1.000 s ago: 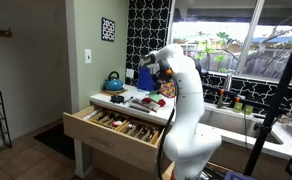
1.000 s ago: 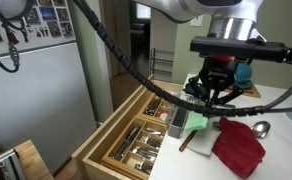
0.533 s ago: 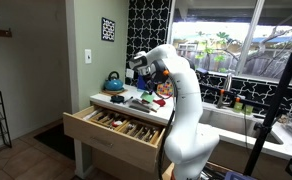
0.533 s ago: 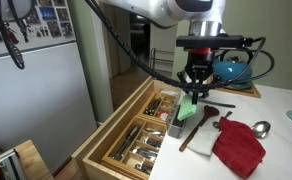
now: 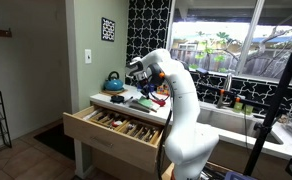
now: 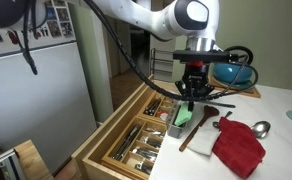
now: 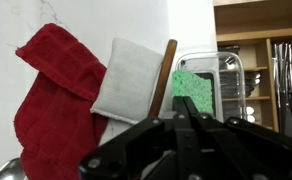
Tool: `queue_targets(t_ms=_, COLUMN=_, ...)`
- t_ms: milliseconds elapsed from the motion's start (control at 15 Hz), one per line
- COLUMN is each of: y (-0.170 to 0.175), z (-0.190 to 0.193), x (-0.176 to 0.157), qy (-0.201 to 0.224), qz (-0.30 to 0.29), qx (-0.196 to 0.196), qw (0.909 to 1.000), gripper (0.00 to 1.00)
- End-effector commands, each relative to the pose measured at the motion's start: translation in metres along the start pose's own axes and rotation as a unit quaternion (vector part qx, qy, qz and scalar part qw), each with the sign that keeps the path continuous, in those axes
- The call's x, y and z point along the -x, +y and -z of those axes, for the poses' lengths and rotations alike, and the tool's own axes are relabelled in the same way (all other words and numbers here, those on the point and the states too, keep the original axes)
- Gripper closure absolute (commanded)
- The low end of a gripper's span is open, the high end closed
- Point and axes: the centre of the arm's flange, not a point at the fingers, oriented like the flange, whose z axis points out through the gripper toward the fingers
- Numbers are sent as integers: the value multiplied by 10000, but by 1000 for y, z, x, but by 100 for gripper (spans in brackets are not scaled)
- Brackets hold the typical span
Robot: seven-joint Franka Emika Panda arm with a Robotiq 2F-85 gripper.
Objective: Remove the transparent cutlery holder from the drawer, put it on the countertop and then put the green and white sponges inside it.
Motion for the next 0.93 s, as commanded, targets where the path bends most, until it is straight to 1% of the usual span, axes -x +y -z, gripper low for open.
queue_targets(t_ms=0, y=-1, z=-2, x=-13, qy=-167, qz=-46, qx=44, qw=9998, gripper=72)
queue_targets(t_ms=133, y=0, z=2, x=-12, qy=-54, qz=-46, qx=30, qw=10000, gripper=58)
queue_targets(t_ms=200, y=3, z=6, x=-8, qy=24, qz=-70, qx=13, qw=10000, gripper=49)
queue_targets(t_ms=267, y=8, z=9, x=-2, qy=116, qz=-97, qx=-2, qw=9999, gripper=43)
queue_targets(t_ms=467, y=34, z=8, x=22, qy=481, qz=-223, qx=-279, qw=9982, gripper=21)
queue_targets(t_ms=600, y=50, z=-2, x=40, qy=750, qz=-385, qx=-615, qw=9945, gripper=5)
queue_targets(t_ms=667, y=57, z=-9, x=47, qy=888, qz=-456, qx=-840, qw=9915, gripper=1)
queue_targets(t_ms=867, y=77, z=-34, x=69, qy=1299, qz=-525, qx=-1288, qw=9817, gripper=0)
